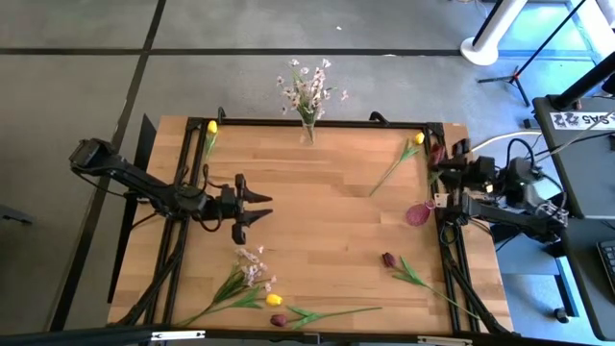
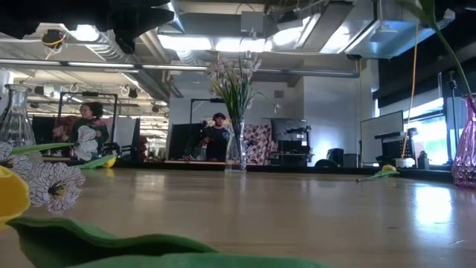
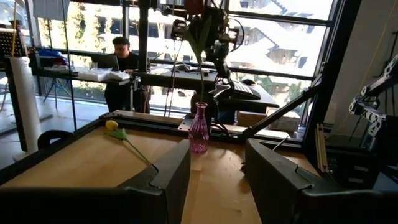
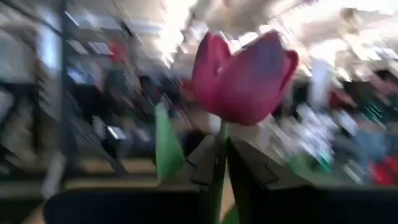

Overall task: Sort flowers into vase by color
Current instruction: Put the top red flower into the purple vase, then put the right red flower into the purple vase

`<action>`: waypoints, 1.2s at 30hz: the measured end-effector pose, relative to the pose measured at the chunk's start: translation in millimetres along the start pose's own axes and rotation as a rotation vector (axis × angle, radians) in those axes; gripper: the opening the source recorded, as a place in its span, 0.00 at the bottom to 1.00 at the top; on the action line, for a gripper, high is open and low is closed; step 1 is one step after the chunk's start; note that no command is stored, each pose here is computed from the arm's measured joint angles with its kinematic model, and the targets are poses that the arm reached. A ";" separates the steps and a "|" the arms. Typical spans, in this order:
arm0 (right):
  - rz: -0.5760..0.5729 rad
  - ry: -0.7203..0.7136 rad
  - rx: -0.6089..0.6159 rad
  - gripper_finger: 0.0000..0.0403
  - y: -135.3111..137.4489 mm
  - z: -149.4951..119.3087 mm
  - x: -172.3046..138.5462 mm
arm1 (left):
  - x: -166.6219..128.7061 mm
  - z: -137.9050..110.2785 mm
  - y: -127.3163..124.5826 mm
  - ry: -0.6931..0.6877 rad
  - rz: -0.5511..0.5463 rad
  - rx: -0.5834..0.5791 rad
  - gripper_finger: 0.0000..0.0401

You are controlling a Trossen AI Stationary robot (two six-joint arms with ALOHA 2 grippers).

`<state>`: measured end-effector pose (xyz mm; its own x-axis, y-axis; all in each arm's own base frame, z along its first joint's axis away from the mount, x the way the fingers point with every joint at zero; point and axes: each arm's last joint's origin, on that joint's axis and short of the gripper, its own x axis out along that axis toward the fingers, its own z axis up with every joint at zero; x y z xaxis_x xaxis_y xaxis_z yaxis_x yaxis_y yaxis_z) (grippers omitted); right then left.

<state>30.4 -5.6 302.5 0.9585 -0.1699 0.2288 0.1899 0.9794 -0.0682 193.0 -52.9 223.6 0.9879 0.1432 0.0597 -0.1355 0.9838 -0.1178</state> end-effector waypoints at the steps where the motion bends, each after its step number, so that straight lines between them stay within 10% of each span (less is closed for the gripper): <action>1: -0.028 0.041 -0.001 0.11 -0.8 4.0 -4.9 | -0.2 0.4 0.1 -0.002 0.000 -0.001 0.37; 14: -0.104 0.513 0.156 0.29 0.0 26.0 -70.8 | 2.5 0.9 6.4 -0.006 0.036 0.020 0.37; 25: -0.149 1.044 0.256 0.53 -0.9 34.1 -55.1 | 2.9 4.4 4.8 -0.034 -0.044 0.006 0.37; 36: 0.095 0.985 0.448 0.51 4.5 74.6 -45.5 | 2.4 8.7 2.1 -0.076 -0.123 0.045 0.37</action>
<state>-28.2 14.7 364.3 0.7524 0.0916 -0.6523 0.2025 0.9101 0.3614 194.5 -49.5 232.1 0.9890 0.0277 0.1456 -0.0190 0.9980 -0.0607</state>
